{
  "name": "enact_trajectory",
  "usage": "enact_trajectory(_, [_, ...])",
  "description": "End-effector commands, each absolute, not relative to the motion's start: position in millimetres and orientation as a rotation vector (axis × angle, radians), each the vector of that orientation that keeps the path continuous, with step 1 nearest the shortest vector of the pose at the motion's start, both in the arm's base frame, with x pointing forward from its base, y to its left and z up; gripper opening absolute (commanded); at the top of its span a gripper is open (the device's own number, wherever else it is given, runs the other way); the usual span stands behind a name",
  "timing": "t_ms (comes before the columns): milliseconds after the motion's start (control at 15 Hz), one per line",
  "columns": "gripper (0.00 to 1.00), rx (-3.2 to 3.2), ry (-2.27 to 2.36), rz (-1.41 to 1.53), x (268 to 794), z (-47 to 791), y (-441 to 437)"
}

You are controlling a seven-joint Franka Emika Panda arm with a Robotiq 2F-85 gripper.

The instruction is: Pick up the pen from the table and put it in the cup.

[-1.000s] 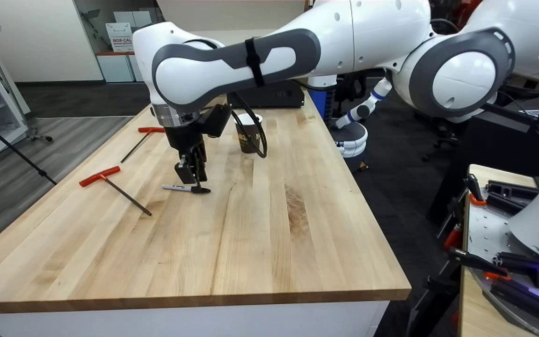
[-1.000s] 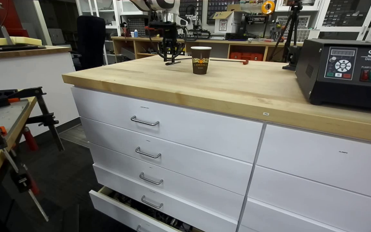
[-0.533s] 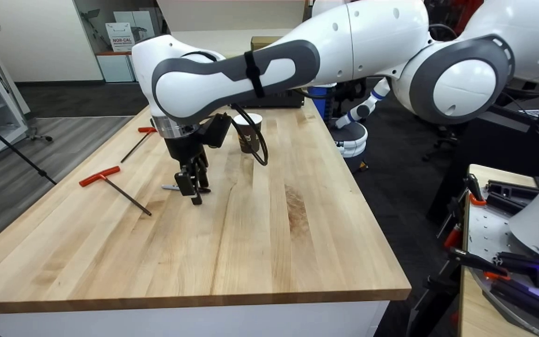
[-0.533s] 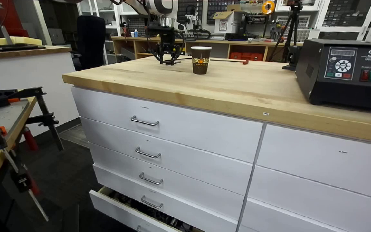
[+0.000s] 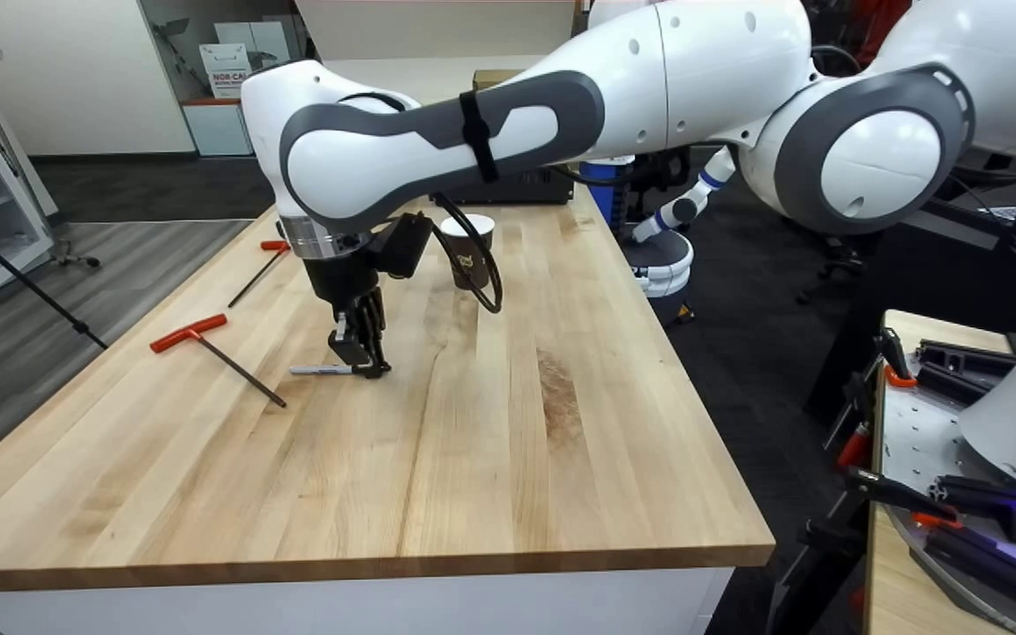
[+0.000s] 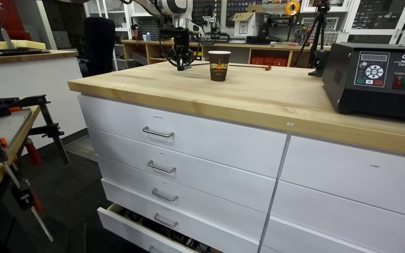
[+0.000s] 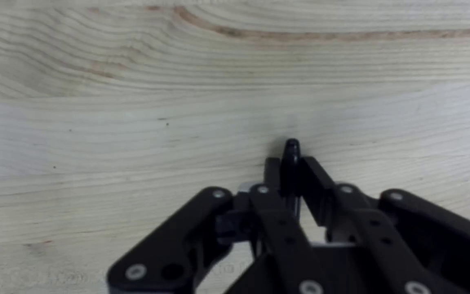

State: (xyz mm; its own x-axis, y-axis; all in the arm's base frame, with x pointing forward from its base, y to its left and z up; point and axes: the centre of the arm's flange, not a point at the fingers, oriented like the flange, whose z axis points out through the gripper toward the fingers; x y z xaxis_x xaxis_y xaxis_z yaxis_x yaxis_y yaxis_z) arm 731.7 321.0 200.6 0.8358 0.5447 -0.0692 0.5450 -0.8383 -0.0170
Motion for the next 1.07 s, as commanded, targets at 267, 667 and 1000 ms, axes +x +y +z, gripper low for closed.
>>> enact_trajectory(267, [0.03, 2.997, 0.902, -0.119, 772.8, 217.4, 330.8])
enact_trajectory(667, [0.03, 2.986, 0.886, -0.080, 764.9, 265.8, 309.3])
enact_trajectory(1000, [0.03, 2.977, 0.868, -0.043, 753.2, 324.4, 294.6])
